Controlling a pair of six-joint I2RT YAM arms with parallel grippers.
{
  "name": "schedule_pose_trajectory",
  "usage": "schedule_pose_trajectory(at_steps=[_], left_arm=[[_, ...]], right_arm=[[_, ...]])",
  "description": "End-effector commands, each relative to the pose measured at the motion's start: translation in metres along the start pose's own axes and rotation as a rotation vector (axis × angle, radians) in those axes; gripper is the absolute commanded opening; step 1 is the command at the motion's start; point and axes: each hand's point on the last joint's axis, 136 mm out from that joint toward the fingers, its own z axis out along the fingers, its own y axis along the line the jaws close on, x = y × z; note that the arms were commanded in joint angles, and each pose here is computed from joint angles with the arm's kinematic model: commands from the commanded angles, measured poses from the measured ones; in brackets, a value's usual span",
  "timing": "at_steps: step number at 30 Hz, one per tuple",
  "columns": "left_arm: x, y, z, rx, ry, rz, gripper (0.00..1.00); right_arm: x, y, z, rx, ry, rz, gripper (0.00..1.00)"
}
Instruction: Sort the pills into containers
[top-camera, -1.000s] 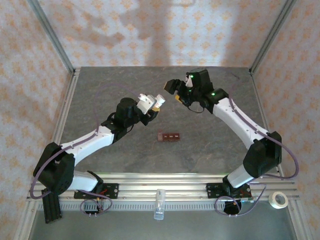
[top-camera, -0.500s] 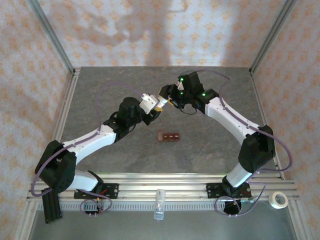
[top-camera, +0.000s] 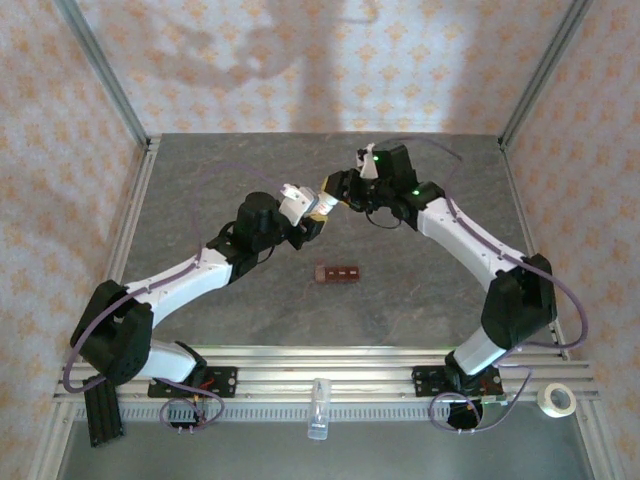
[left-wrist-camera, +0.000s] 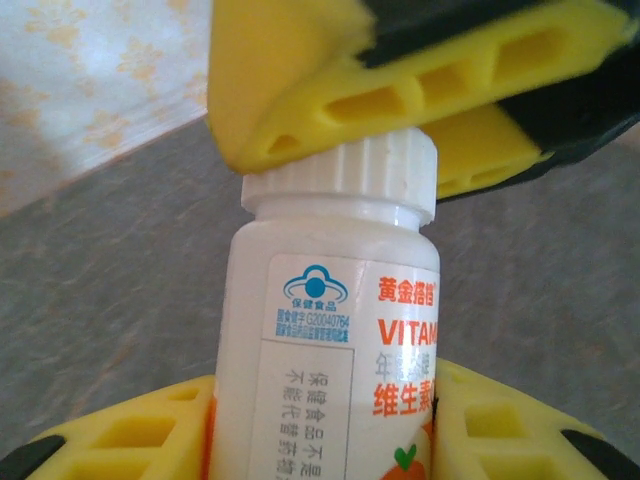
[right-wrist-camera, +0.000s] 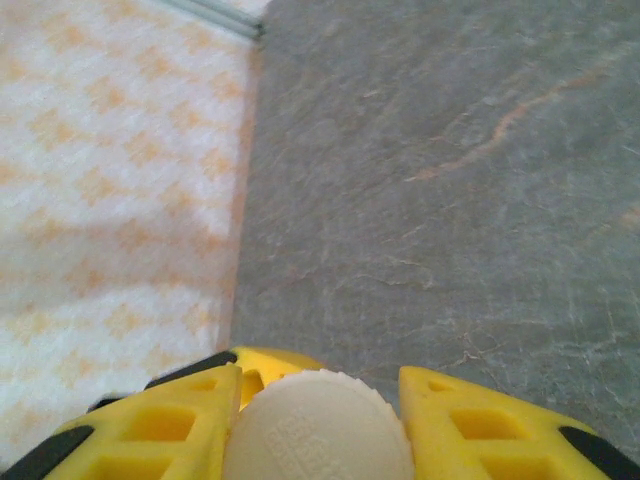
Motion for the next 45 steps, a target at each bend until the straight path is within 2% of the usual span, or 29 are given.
schedule_pose_trajectory(at_steps=[1, 4, 7, 11, 13, 15, 20, 23, 38, 41, 45], left_arm=[[-0.066, -0.021, -0.021, 0.189, -0.216, -0.102, 0.00], [-0.082, -0.022, -0.027, 0.257, -0.283, -0.184, 0.00], [-0.081, -0.021, -0.025, 0.259, -0.283, -0.197, 0.00], [-0.062, -0.010, -0.016, 0.180, -0.214, -0.149, 0.00], [-0.050, -0.004, -0.013, 0.131, -0.160, -0.104, 0.00], [-0.038, 0.000, -0.011, 0.082, -0.110, -0.045, 0.00], [-0.014, 0.008, -0.005, -0.041, -0.021, 0.098, 0.00], [-0.008, 0.009, -0.002, -0.083, 0.000, 0.152, 0.00], [-0.006, 0.006, 0.009, -0.086, 0.014, 0.171, 0.00], [-0.007, 0.005, 0.009, -0.085, 0.011, 0.171, 0.00], [-0.007, 0.005, 0.010, -0.086, 0.007, 0.166, 0.00]], right_arm=[[-0.014, 0.022, -0.023, -0.149, -0.042, -0.223, 0.40], [-0.009, 0.022, -0.025, -0.179, -0.005, -0.254, 0.41], [-0.013, 0.024, -0.029, -0.176, -0.013, -0.245, 0.46], [-0.028, 0.028, -0.047, -0.133, -0.094, -0.208, 0.74], [-0.033, 0.029, -0.056, -0.109, -0.125, -0.176, 0.83], [-0.038, 0.024, -0.061, -0.062, -0.150, -0.119, 0.88], [-0.041, -0.014, -0.058, 0.105, -0.182, 0.135, 0.88], [-0.037, -0.026, -0.048, 0.129, -0.180, 0.234, 0.87], [-0.015, -0.004, -0.005, 0.114, -0.114, 0.214, 0.81], [-0.011, -0.001, 0.002, 0.103, -0.099, 0.215, 0.75], [-0.007, 0.000, 0.008, 0.090, -0.082, 0.220, 0.60]])
